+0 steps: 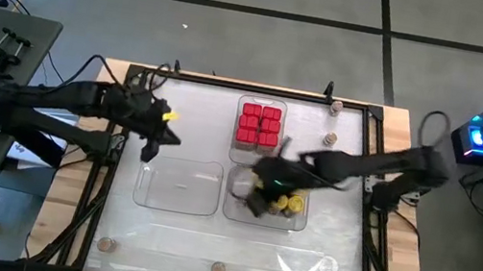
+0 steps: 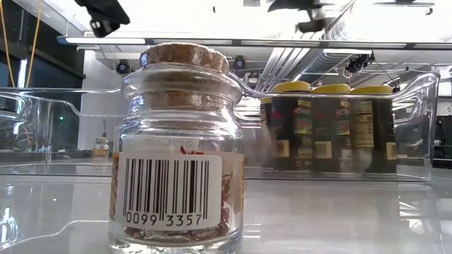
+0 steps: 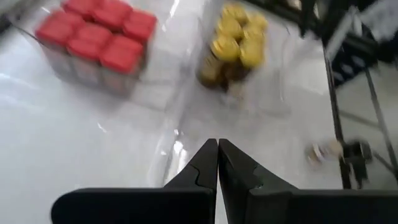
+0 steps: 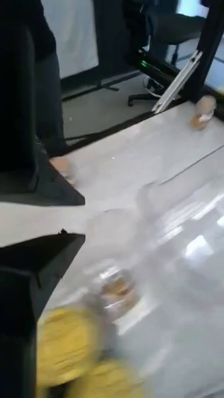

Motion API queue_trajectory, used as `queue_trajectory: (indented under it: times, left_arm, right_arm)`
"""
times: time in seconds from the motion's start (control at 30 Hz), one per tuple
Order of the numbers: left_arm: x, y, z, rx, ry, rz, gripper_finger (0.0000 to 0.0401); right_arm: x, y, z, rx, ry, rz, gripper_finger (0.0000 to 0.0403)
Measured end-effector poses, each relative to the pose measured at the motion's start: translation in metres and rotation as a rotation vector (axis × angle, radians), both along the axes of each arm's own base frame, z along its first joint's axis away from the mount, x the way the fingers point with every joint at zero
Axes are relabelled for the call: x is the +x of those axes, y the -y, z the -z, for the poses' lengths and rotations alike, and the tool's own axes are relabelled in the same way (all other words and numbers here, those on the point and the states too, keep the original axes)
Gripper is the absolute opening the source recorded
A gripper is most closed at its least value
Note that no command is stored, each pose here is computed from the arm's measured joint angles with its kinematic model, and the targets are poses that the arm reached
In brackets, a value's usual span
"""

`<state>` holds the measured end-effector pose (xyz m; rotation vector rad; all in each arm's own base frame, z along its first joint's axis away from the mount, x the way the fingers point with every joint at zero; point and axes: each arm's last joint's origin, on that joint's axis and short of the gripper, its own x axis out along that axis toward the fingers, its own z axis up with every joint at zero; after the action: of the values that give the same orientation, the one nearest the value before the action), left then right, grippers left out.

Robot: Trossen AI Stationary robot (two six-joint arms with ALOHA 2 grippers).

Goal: Sort spices by type
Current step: Put the brown seasoning bottle into the bottom left transparent bin

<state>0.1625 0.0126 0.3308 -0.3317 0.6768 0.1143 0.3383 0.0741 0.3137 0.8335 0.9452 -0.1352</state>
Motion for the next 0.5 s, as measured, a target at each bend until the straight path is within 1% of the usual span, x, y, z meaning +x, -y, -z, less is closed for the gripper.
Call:
queue_trajectory:
  times: [0.07,0.13,0.17,0.23,0.33,0.4,0.5]
  left_arm:
    - [-0.003,0.006,0.002,-0.013,-0.033,0.015,0.0000]
    - [-0.005,0.010,0.005,-0.003,-0.069,0.003,0.0000]
    - [-0.006,0.011,0.006,0.009,-0.084,0.000,0.0000]
    - [-0.008,0.013,0.007,0.030,-0.102,-0.013,0.0000]
    - [-0.009,0.015,0.009,0.042,-0.126,-0.027,0.0000]
    - [-0.009,0.016,0.009,0.037,-0.126,-0.032,0.0000]
    - [-0.009,0.017,0.009,0.047,-0.126,-0.038,0.0000]
  right_arm:
    - [0.028,0.010,0.001,-0.047,0.026,-0.055,0.0047]
    - [0.051,0.017,0.002,-0.084,0.048,-0.114,0.0022]
    - [0.061,0.020,0.002,-0.099,0.054,-0.142,0.0010]
    - [0.073,0.024,0.001,-0.133,0.034,-0.187,0.0002]
    - [0.079,0.029,-0.007,-0.174,-0.009,-0.238,0.0010]
    - [0.077,0.031,-0.011,-0.211,-0.032,-0.258,0.0014]
    - [0.074,0.031,-0.015,-0.237,-0.057,-0.272,0.0015]
